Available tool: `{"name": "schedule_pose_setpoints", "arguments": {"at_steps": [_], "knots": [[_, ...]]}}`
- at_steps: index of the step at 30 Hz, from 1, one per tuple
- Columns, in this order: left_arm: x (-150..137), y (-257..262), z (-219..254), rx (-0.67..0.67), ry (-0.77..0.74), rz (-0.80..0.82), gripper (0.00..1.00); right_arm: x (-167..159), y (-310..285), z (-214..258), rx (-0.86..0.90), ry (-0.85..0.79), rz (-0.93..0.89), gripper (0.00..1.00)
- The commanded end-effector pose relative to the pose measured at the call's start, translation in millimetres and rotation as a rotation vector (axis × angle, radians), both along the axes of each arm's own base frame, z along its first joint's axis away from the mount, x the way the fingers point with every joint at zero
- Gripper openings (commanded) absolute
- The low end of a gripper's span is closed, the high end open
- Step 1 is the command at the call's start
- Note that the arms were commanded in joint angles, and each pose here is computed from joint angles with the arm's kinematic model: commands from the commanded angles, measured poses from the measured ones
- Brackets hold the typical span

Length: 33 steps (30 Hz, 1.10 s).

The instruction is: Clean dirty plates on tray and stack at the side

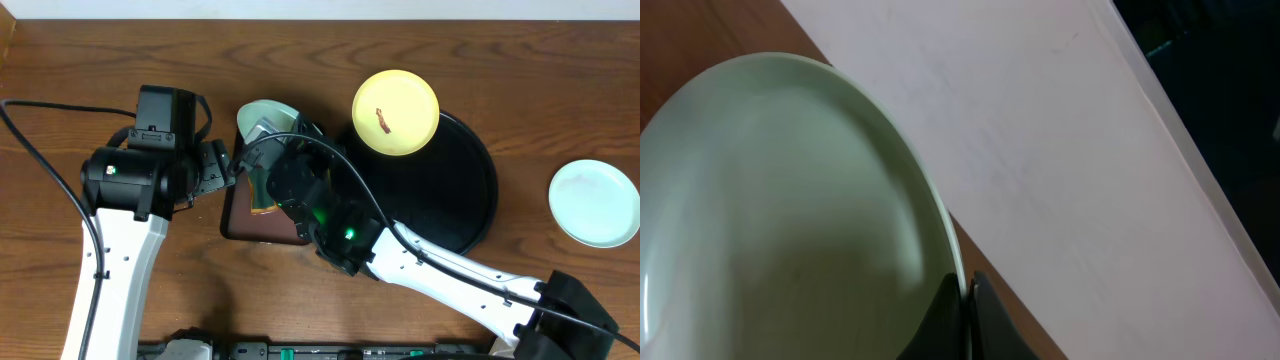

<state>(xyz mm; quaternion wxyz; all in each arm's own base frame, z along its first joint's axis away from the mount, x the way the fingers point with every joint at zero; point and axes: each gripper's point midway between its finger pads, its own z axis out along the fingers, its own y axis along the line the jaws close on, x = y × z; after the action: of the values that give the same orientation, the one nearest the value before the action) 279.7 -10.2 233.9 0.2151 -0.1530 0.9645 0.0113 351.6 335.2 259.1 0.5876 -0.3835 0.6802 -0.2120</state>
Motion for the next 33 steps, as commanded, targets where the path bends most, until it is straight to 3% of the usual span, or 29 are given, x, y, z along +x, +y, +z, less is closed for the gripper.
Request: {"name": "schedule_pose_setpoints", "arguments": {"at_steps": [1, 15, 18, 20, 24, 27, 30, 33], "knots": [[0.6, 2.7, 5.2, 0.009, -0.014, 0.002, 0.85, -0.9, -1.9, 18.2, 0.056, -0.026, -0.016, 0.01], [0.6, 2.7, 5.2, 0.009, -0.014, 0.002, 0.85, -2.2, 0.0, 22.6, 0.024, -0.048, -0.008, 0.01], [0.6, 2.7, 5.2, 0.009, -0.014, 0.002, 0.85, -5.7, -1.9, 13.8, -0.089, -0.036, 0.003, 0.01], [0.6, 2.7, 5.2, 0.009, -0.014, 0.002, 0.85, 3.1, -19.1, 16.8, -0.026, -0.041, -0.09, 0.01], [0.6, 2.7, 5.2, 0.009, -0.014, 0.002, 0.85, -1.7, -21.5, -1.8, -0.036, 0.024, -0.091, 0.01], [0.6, 2.7, 5.2, 0.009, -0.014, 0.002, 0.85, 2.9, -30.7, -6.5, 0.066, 0.052, -0.146, 0.01], [0.6, 2.7, 5.2, 0.009, -0.014, 0.002, 0.85, -0.4, -14.2, -12.7, 0.079, 0.094, -0.051, 0.01], [0.6, 2.7, 5.2, 0.009, -0.014, 0.002, 0.85, 10.4, -29.1, -0.1, 0.123, 0.041, -0.133, 0.01]]}}
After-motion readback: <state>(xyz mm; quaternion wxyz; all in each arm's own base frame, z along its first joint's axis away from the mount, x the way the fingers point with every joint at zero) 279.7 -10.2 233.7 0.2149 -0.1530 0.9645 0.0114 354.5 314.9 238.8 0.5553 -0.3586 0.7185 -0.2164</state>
